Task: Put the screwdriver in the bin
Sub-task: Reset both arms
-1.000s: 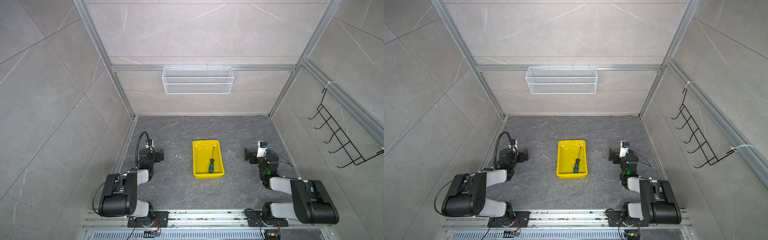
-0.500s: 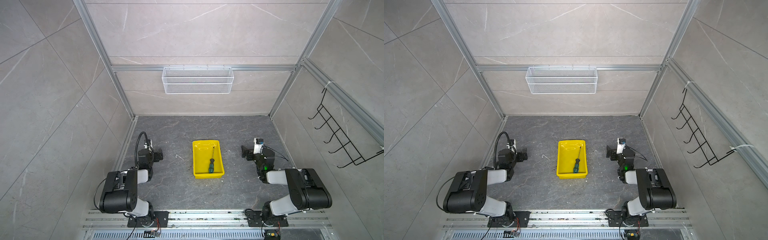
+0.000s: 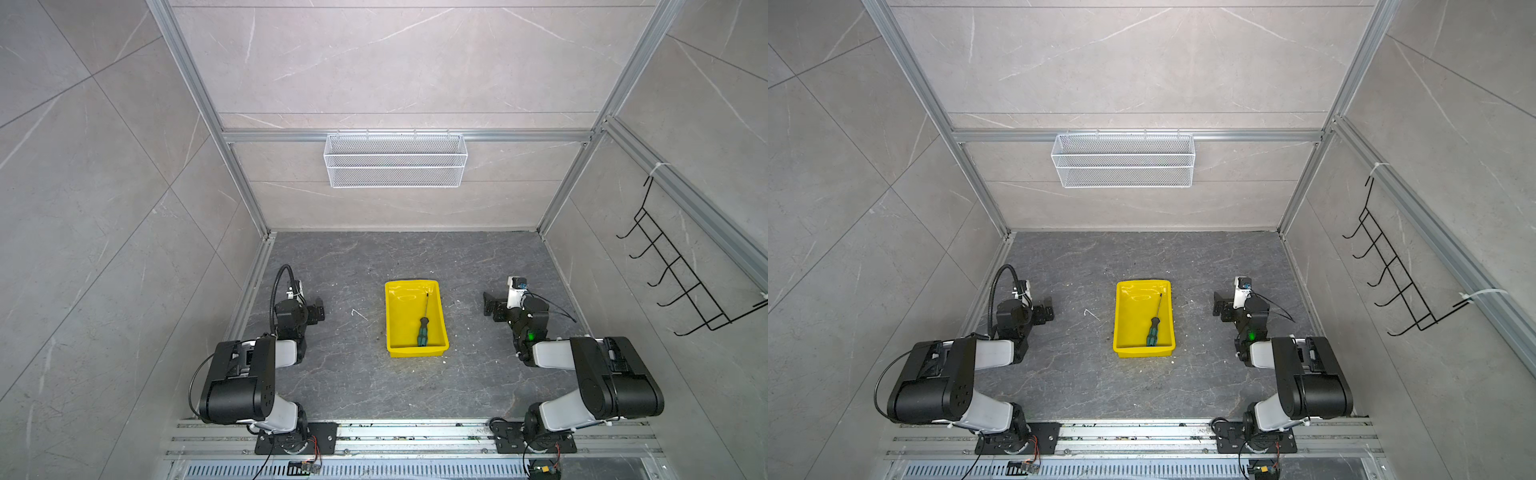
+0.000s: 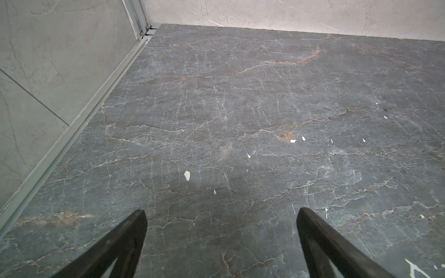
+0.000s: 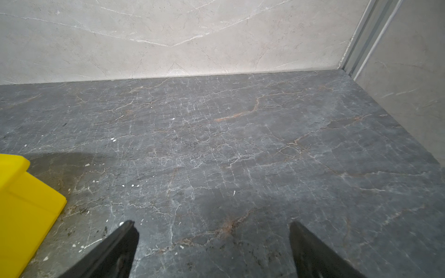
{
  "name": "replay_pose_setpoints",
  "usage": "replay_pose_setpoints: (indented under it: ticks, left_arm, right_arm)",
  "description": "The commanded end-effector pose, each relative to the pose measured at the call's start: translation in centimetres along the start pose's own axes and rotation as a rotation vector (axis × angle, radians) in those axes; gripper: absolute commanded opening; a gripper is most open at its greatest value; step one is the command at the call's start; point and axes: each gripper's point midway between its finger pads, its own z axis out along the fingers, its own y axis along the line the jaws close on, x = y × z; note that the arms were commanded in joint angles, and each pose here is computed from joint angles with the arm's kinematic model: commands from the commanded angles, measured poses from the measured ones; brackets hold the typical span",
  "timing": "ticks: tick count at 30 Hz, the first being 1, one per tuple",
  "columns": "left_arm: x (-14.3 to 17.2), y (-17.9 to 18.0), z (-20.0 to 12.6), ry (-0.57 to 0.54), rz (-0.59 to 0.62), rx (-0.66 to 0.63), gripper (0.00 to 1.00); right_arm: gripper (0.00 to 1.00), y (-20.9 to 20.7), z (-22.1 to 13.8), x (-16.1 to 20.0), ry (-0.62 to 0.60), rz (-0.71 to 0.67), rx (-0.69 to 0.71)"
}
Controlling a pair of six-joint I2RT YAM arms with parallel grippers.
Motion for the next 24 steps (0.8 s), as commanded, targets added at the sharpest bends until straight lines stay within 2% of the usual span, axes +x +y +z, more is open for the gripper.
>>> replay_pose_setpoints:
  ticks: [1,10,15,24]
  left_arm:
    - [-1.5,0.3,0.0,-0.061,-0.017,-0.011,1.0]
    - [-1.5,0.3,-0.1,-0.063,-0.017,-0.009,1.0]
    - [-1.6,-0.9,-0.7,-0.094,0.018,0.06,1.0]
    - [-1.5,-1.3,-1.3,-0.125,0.031,0.074,1.0]
  right_arm:
    - [1.0,0.0,0.2,-0.3,0.0,-0.007,0.008]
    - [1.0,0.0,0.2,-0.3,0.0,-0.008,0.008]
    - [1.0,0.0,0.2,-0.3,0.0,-0.008,0.007]
    - [1.0,0.0,0.2,-0.3,0.0,-0.007,0.007]
